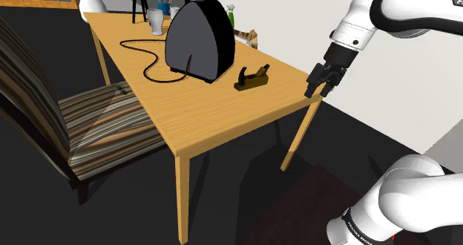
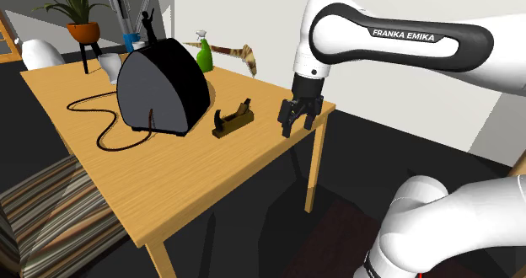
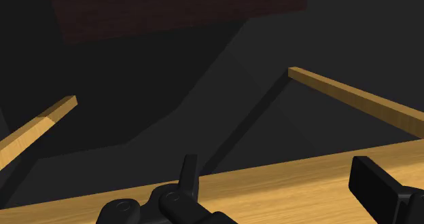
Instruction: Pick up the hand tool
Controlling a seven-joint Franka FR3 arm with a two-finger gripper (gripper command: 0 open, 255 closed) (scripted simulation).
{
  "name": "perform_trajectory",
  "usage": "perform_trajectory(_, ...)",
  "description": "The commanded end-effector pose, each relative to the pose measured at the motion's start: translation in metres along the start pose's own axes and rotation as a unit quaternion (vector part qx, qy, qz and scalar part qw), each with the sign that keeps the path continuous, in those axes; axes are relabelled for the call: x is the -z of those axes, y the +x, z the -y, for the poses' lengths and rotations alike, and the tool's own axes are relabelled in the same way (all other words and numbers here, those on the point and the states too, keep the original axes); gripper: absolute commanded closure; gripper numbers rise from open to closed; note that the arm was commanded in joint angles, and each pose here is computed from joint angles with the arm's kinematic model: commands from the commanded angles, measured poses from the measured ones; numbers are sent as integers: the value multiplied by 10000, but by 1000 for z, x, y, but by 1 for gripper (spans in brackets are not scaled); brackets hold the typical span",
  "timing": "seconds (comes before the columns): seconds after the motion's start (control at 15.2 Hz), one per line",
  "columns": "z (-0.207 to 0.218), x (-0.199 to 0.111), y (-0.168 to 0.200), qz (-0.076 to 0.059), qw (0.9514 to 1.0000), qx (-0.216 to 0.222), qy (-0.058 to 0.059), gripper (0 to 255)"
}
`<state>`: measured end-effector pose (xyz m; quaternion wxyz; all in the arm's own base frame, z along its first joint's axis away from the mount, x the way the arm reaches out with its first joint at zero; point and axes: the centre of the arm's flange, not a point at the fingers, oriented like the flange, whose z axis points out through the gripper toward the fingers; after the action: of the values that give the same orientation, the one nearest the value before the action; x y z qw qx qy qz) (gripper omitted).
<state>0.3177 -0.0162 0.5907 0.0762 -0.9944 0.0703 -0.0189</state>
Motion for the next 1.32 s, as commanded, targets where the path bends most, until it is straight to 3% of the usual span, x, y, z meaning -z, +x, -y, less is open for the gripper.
perform_trajectory(0.0, 0, 0, 0, 0, 10000, 0, 0, 0)
perform_trajectory(0.59, 49, -6, 108, -55, 9963, -842, -128, 0)
perform_trajectory(1.25, 82, -13, 236, -115, 9838, -1771, -269, 0)
